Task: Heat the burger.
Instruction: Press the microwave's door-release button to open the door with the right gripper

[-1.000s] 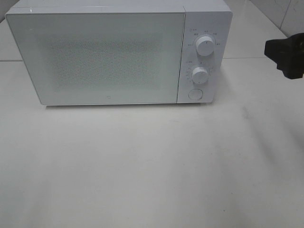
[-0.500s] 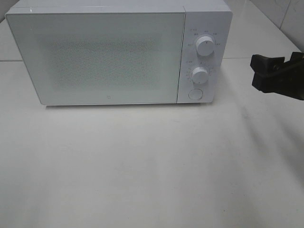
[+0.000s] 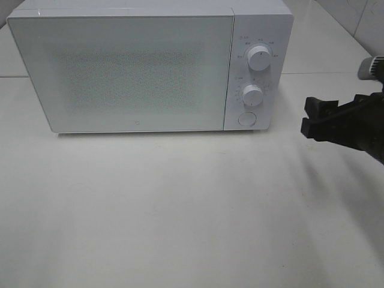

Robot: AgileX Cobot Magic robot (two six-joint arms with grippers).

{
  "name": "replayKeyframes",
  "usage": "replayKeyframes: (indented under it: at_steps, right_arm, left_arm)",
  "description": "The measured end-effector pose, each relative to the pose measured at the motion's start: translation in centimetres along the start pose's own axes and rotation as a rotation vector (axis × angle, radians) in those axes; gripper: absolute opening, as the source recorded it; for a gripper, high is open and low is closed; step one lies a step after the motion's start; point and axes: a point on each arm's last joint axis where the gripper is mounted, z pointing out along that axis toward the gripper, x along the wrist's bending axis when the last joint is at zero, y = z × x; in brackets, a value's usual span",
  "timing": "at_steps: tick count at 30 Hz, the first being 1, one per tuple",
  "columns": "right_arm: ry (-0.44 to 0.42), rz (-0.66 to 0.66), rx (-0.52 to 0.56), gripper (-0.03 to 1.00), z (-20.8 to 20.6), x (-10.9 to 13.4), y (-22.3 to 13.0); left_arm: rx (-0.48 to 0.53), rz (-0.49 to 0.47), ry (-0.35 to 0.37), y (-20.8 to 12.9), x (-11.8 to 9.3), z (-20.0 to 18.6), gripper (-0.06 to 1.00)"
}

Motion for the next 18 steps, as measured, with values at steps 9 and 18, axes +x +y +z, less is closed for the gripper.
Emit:
replayKeyframes:
  at_steps: [9,18]
  right_arm:
    - [0.013,-0.032,0.005,0.74,0.2,3.3,-2.0]
    - [0.004,-0.052,0.012,0.74,0.4,6.2,-3.3]
  left_arm:
    - [0.0,0.0,0.0,0.0,0.0,0.0,0.97]
    - [0.0,0.0,0.0,0.0,0.0,0.0,0.97]
